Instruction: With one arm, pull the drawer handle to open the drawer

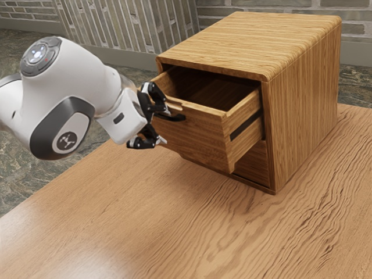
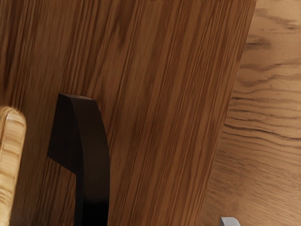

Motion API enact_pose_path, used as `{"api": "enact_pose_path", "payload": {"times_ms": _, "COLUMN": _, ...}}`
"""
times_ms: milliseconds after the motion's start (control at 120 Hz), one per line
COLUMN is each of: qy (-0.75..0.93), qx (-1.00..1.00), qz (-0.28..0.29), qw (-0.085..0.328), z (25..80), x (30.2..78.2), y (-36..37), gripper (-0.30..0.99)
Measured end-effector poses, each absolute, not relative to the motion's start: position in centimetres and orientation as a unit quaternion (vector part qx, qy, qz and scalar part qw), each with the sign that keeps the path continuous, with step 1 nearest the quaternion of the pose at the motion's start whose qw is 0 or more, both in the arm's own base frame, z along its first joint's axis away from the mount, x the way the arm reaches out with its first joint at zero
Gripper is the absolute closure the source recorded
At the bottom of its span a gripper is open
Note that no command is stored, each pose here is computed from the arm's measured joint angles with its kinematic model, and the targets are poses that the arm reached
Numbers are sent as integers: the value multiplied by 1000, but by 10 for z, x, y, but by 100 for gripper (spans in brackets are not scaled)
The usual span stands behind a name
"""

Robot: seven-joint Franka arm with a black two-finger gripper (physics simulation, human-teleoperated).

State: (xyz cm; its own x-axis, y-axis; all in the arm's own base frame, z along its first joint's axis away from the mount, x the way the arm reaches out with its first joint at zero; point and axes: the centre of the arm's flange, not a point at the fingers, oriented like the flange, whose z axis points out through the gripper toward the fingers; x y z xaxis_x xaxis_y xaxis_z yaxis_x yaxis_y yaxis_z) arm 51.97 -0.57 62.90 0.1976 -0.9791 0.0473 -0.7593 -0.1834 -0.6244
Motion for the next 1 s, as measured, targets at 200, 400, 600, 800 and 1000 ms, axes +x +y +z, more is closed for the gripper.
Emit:
{"api": "enact_pose_path", "payload": {"times_ms": 200, "qy": 592, "qx": -735, "qz": -227, "qw": 242, "z": 626, "x": 500, "y": -3, "gripper": 40}}
{"api": "enact_pose_path", "payload": {"times_ms": 400, "qy": 591, "qx": -733, "qz": -225, "qw": 250, "z": 629, "x": 487, "y": -1, "gripper": 41}}
{"api": "enact_pose_path", "payload": {"times_ms": 600, "qy": 587, "qx": -737, "qz": -226, "qw": 246, "z": 626, "x": 475, "y": 2, "gripper": 43}}
{"api": "enact_pose_path", "payload": {"times_ms": 800, "qy": 581, "qx": -743, "qz": -230, "qw": 240, "z": 624, "x": 467, "y": 3, "gripper": 41}}
{"api": "enact_pose_path", "payload": {"times_ms": 1000, "qy": 573, "qx": -748, "qz": -237, "qw": 235, "z": 623, "x": 461, "y": 3, "gripper": 36}}
